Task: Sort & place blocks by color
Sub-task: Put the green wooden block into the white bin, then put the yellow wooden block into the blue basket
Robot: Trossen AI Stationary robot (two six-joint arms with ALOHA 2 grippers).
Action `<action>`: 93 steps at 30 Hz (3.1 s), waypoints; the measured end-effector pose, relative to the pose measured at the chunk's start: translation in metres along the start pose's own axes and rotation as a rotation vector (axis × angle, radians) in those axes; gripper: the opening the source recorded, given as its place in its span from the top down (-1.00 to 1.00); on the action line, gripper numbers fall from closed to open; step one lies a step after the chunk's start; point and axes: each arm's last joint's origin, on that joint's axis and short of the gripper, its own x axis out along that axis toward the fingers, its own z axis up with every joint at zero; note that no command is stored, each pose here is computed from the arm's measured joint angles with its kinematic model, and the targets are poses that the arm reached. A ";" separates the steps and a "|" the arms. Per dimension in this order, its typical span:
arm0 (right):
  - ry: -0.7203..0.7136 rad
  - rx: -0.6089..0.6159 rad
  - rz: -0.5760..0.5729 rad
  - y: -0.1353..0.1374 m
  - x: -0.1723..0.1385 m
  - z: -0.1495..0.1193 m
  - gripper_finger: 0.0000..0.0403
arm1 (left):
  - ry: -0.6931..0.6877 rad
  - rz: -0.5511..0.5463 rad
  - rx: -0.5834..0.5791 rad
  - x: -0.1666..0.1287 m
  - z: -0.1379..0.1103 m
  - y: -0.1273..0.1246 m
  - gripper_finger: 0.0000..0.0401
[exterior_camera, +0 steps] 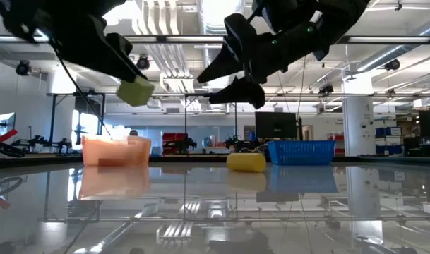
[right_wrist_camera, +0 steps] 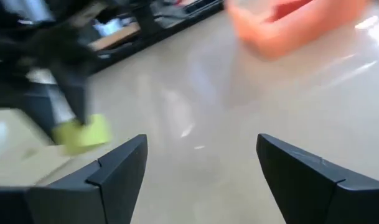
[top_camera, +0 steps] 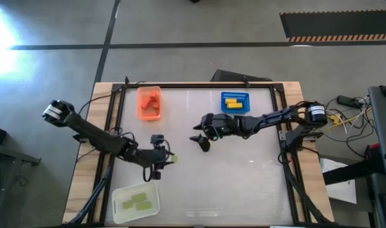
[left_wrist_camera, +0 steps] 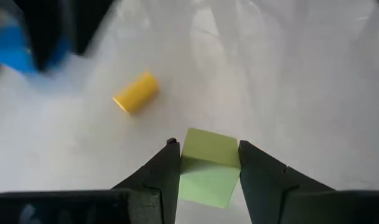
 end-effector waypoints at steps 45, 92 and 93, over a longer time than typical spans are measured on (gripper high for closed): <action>0.107 -0.058 -0.116 0.012 -0.019 -0.007 -0.21 | 0.425 -0.288 -0.155 -0.052 0.051 -0.071 -0.04; 0.602 0.048 -0.643 -0.004 0.036 -0.041 -0.25 | -0.429 0.202 0.053 -0.082 -0.008 0.052 0.73; 0.610 0.047 -0.646 -0.005 0.037 -0.043 -0.23 | -0.426 0.202 0.054 -0.081 -0.008 0.052 0.73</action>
